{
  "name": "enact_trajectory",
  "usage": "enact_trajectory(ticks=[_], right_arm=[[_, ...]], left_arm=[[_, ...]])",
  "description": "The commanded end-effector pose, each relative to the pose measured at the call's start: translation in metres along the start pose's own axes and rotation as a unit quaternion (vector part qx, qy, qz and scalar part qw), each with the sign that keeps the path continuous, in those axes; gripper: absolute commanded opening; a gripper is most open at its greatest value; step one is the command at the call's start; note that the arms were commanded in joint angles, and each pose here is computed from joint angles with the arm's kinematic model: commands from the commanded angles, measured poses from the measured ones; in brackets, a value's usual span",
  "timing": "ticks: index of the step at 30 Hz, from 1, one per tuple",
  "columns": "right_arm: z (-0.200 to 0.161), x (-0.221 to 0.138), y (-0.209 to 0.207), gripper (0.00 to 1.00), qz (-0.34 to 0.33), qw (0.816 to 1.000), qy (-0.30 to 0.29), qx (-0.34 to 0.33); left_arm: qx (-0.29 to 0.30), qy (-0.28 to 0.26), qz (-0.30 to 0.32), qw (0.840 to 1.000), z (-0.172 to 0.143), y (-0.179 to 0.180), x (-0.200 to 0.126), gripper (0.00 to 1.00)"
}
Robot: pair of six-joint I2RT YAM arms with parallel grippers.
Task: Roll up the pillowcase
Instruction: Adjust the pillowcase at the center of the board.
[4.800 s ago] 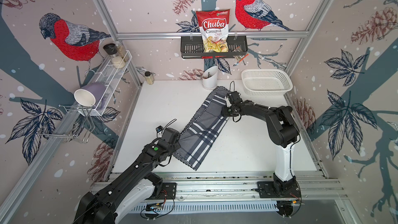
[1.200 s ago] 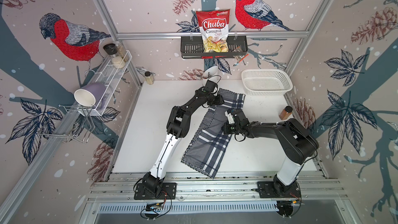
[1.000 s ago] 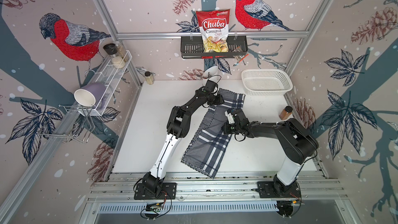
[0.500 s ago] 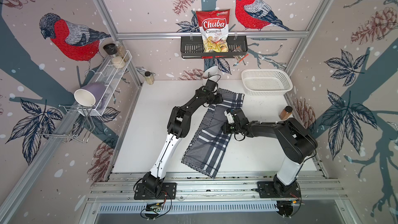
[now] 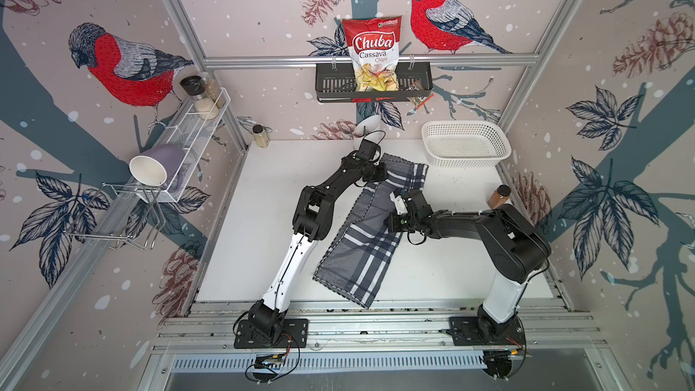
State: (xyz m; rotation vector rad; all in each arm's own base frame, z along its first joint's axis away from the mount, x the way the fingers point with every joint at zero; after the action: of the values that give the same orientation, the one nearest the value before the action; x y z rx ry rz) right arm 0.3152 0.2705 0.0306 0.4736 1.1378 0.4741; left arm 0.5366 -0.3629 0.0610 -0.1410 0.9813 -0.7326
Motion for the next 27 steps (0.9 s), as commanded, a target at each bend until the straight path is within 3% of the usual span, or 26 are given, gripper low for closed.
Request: enact_trajectory(ticks=[1,4,17,23,24,25,26,27], right_arm=[[-0.025,0.003,-0.027,0.00,-0.058,0.997,0.048,0.015],[-0.025,0.003,-0.027,0.00,-0.059,0.997,0.050,0.014],[-0.029,0.001,-0.031,0.00,-0.064,0.996,0.059,0.022],[-0.031,0.002,-0.030,0.00,-0.063,0.996,0.062,0.022],[-0.031,0.002,-0.030,0.00,-0.062,0.996,0.063,0.021],[-0.031,0.002,-0.029,0.00,-0.061,0.996,0.063,0.020],[-0.032,0.003,-0.029,0.00,-0.062,0.996,0.066,0.019],[-0.031,0.003,-0.028,0.00,-0.061,0.996,0.067,0.019]], left_arm=[[0.004,-0.034,-0.008,0.999,0.022,-0.006,-0.013,0.17],[0.002,-0.037,-0.013,0.999,0.024,-0.004,-0.013,0.00],[0.009,-0.090,0.008,0.996,0.062,0.017,-0.040,0.00],[0.008,-0.081,0.010,0.997,0.051,0.037,-0.023,0.00],[0.009,-0.081,0.009,0.997,0.050,0.038,-0.020,0.11],[0.011,-0.080,0.006,0.997,0.048,0.039,-0.018,0.38],[0.012,-0.080,0.004,0.997,0.048,0.040,-0.017,0.58],[0.014,-0.081,0.003,0.997,0.049,0.040,-0.018,0.70]])
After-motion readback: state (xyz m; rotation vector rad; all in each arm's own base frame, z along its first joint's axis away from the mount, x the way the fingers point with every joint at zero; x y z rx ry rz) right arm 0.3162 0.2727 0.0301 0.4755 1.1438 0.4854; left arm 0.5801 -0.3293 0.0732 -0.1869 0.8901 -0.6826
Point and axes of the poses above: each gripper's point midway between its finger pads, its own x axis out along the fingers, its own y axis along the line the jaws close on, z = x × y, the point moved 2 cm from there along -x, back along the fingers, and after that the axes turned 15 degrees about x, right-handed, at the moved point
